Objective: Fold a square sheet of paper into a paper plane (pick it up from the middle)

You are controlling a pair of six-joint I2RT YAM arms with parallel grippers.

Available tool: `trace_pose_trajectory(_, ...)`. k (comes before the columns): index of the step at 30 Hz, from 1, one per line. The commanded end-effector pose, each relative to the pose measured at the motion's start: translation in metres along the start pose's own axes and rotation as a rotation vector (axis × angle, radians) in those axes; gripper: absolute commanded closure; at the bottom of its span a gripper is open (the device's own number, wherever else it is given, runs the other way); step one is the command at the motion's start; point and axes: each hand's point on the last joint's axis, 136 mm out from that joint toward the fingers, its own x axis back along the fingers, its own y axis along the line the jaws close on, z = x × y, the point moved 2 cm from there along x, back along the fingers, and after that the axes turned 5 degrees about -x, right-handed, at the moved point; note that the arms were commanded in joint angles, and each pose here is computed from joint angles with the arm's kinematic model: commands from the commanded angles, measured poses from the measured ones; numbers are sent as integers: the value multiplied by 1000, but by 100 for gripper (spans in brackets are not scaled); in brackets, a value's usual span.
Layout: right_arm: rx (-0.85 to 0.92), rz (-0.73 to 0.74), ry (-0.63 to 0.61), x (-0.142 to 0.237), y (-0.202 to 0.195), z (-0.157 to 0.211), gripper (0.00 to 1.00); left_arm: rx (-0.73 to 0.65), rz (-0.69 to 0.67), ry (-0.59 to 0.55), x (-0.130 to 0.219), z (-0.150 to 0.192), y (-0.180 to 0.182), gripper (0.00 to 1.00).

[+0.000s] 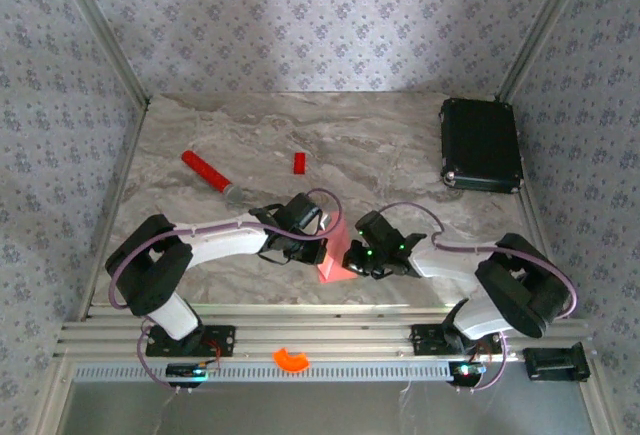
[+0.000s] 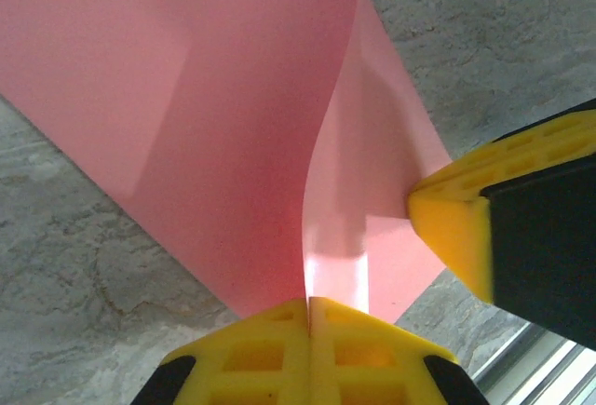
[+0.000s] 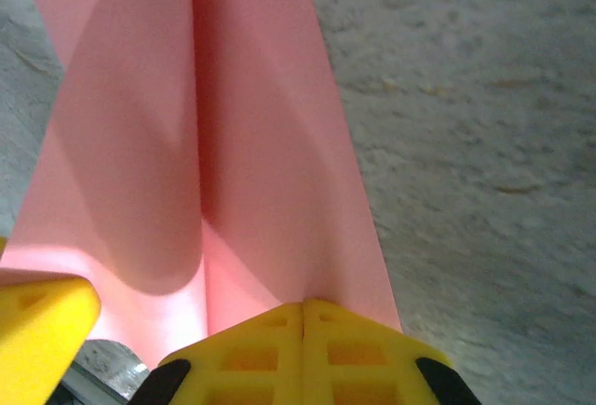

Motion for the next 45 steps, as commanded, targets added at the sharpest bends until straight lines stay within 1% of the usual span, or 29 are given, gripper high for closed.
trace_pose_trajectory(1,3,81,28,-7,-16,6,98,-42,37,-31,8,-15,-11,97)
trace_pose_trajectory(8,-2,130,35,-5,-31,9,99,-91,21,-24,7,-21,-12,97)
trace_pose_trajectory(11,1,127,29,-4,-32,8,100,-109,-5,-3,5,-22,-9,97)
trace_pose_trajectory(28,12,120,23,0,-30,5,100,-196,-53,121,1,-18,-5,97)
trace_pose_trajectory(34,5,110,20,0,-28,4,100,-206,-35,131,1,-19,-8,96)
trace_pose_trajectory(45,4,103,23,-1,-28,5,99,-247,-69,172,-1,-22,0,95)
